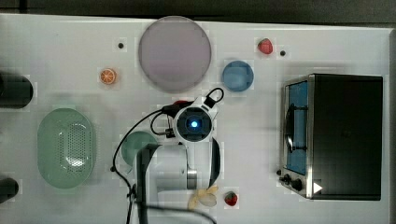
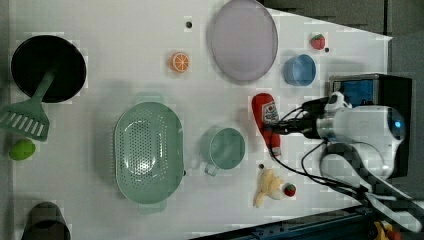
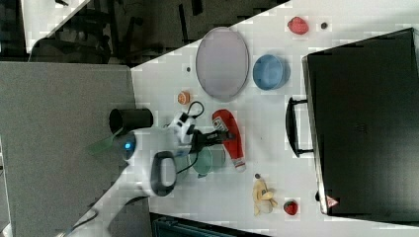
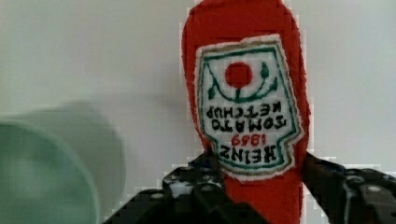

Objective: Pick Ketchup from the table and place it in strainer.

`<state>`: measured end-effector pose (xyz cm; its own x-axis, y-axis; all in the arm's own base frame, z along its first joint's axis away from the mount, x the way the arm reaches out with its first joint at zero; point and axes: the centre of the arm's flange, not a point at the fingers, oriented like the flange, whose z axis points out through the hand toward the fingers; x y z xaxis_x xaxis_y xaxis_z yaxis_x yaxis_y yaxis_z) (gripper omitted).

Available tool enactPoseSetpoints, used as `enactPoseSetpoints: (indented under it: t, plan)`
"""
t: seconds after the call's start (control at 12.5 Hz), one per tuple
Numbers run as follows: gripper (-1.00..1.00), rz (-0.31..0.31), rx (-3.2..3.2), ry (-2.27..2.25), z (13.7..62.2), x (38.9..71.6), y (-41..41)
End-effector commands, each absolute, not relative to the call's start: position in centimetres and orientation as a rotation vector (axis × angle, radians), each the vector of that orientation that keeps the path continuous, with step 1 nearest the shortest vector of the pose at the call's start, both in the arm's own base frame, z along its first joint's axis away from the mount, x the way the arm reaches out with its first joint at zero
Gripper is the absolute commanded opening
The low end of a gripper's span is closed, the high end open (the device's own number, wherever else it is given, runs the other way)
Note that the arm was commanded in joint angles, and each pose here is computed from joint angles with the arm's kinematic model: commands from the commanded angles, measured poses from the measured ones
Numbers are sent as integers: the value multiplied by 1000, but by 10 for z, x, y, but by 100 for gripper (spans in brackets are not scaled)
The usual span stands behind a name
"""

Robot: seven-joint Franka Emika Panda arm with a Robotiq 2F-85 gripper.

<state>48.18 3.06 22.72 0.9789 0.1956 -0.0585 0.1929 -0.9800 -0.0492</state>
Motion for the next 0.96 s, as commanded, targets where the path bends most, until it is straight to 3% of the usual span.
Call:
enactPoseSetpoints:
  t: [0.08,0.48,0.96]
  plan:
    - [9,-58,-3102,-378,329,501,38]
    - [9,-16,-3121,-399,406,488,74]
    - [9,-1,-3134,-108,402,459,195]
